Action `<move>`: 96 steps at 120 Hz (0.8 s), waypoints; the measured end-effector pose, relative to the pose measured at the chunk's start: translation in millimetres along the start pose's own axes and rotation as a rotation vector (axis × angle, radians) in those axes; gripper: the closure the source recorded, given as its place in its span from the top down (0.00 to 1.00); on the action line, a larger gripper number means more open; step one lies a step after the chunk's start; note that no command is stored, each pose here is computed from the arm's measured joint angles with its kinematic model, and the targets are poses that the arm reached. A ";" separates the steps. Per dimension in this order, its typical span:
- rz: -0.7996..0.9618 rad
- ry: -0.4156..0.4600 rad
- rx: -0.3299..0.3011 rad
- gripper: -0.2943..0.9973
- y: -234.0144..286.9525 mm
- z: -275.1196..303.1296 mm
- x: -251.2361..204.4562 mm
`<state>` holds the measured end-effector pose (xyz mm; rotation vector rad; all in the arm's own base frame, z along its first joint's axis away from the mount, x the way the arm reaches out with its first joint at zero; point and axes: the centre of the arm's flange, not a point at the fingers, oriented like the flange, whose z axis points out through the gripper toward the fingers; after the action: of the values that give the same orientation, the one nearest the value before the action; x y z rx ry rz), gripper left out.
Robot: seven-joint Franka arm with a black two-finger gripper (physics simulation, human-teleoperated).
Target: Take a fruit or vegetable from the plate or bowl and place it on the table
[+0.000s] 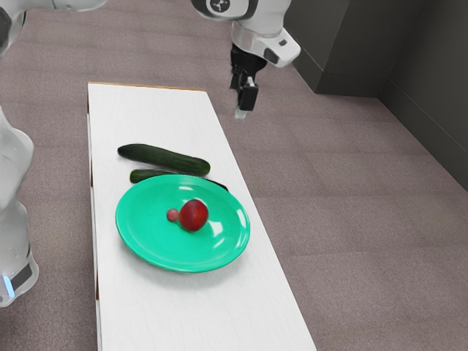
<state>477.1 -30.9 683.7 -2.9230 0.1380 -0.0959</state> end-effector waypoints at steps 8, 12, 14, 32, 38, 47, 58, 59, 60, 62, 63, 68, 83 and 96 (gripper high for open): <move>0.002 0.010 0.009 0.77 -2.1 -0.1 1.7; 0.003 0.011 0.011 0.77 -2.1 1.1 2.7; 0.003 0.011 0.008 0.77 -1.7 2.1 3.1; 0.010 -0.080 -0.072 0.77 21.5 56.2 24.9; 0.022 -0.136 -0.115 0.77 38.1 90.7 23.2; 0.029 -0.169 -0.177 0.77 58.2 119.3 17.6; 0.027 -0.175 -0.233 0.77 74.3 133.4 3.3; 0.025 -0.177 -0.238 0.77 75.1 134.8 1.7; 0.024 -0.178 -0.242 0.77 75.9 136.0 0.4; 0.020 -0.179 -0.251 0.77 77.2 138.4 -2.6; 0.019 -0.180 -0.255 0.77 77.8 139.5 -4.5; 0.012 -0.182 -0.272 0.77 81.4 144.9 -14.5; -0.010 -0.185 -0.309 0.77 90.0 160.3 -34.7; -0.016 -0.178 -0.322 0.77 99.0 163.9 -42.3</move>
<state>438.8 -88.8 500.3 -3.2342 0.1109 0.2022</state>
